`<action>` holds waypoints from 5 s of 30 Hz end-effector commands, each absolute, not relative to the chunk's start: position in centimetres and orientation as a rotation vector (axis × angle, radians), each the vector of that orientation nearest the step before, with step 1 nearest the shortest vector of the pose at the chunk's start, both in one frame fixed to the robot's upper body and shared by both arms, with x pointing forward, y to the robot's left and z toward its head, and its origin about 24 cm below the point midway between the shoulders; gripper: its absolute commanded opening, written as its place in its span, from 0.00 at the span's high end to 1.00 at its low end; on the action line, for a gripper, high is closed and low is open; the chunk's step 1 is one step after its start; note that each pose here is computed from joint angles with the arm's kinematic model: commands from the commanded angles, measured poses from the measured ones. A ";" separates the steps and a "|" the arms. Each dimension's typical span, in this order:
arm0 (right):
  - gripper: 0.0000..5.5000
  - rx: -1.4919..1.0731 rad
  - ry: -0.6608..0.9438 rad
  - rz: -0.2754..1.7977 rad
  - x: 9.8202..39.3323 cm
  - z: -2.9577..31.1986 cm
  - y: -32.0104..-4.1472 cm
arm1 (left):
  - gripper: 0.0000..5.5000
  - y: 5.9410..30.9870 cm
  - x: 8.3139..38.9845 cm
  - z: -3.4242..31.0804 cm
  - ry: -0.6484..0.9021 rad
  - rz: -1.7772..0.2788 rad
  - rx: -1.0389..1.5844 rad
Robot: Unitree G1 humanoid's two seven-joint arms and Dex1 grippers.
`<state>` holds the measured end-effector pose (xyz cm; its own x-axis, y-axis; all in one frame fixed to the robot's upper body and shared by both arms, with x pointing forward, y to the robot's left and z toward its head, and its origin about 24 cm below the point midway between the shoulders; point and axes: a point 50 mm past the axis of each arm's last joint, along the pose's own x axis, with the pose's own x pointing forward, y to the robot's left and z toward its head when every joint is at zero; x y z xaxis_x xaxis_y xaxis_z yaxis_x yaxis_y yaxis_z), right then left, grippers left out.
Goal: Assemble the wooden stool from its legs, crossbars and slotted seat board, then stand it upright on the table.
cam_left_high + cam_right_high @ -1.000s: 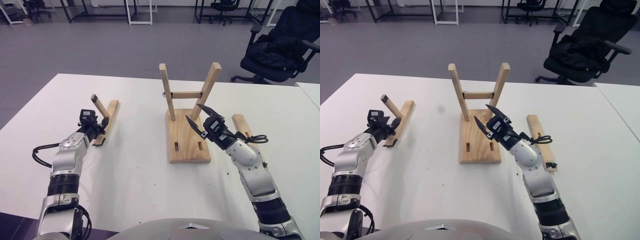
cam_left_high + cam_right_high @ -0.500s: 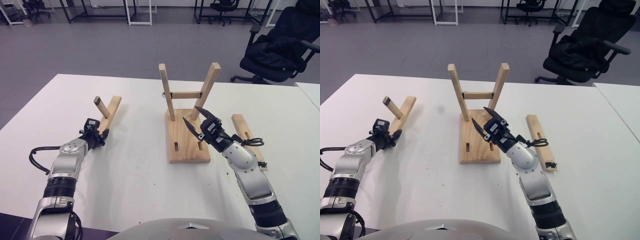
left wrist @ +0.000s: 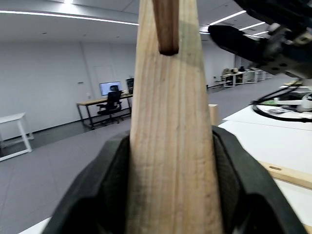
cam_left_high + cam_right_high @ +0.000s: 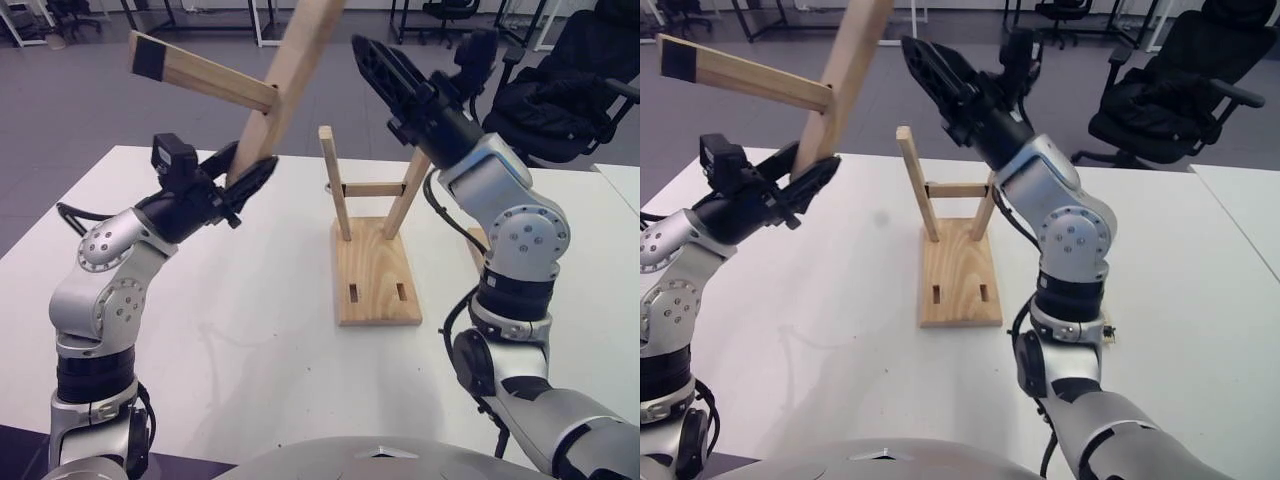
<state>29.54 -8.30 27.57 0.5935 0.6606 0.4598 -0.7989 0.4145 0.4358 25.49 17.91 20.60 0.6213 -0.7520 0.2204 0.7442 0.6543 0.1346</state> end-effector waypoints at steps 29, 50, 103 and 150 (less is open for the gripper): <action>0.81 0.736 0.080 0.072 20.3 16.5 -21.2 | 0.25 15.7 22.8 13.7 0.005 -0.929 0.167; 0.81 0.127 0.278 0.047 20.7 12.2 -17.7 | 0.18 15.8 23.5 12.9 0.021 -0.925 0.250; 0.81 0.135 0.492 0.019 20.2 8.6 -19.6 | 0.18 14.6 23.4 15.1 -0.093 -0.802 0.211; 0.81 0.191 0.466 0.215 21.4 8.4 -17.8 | 0.18 14.7 24.0 15.0 -0.089 -0.776 0.228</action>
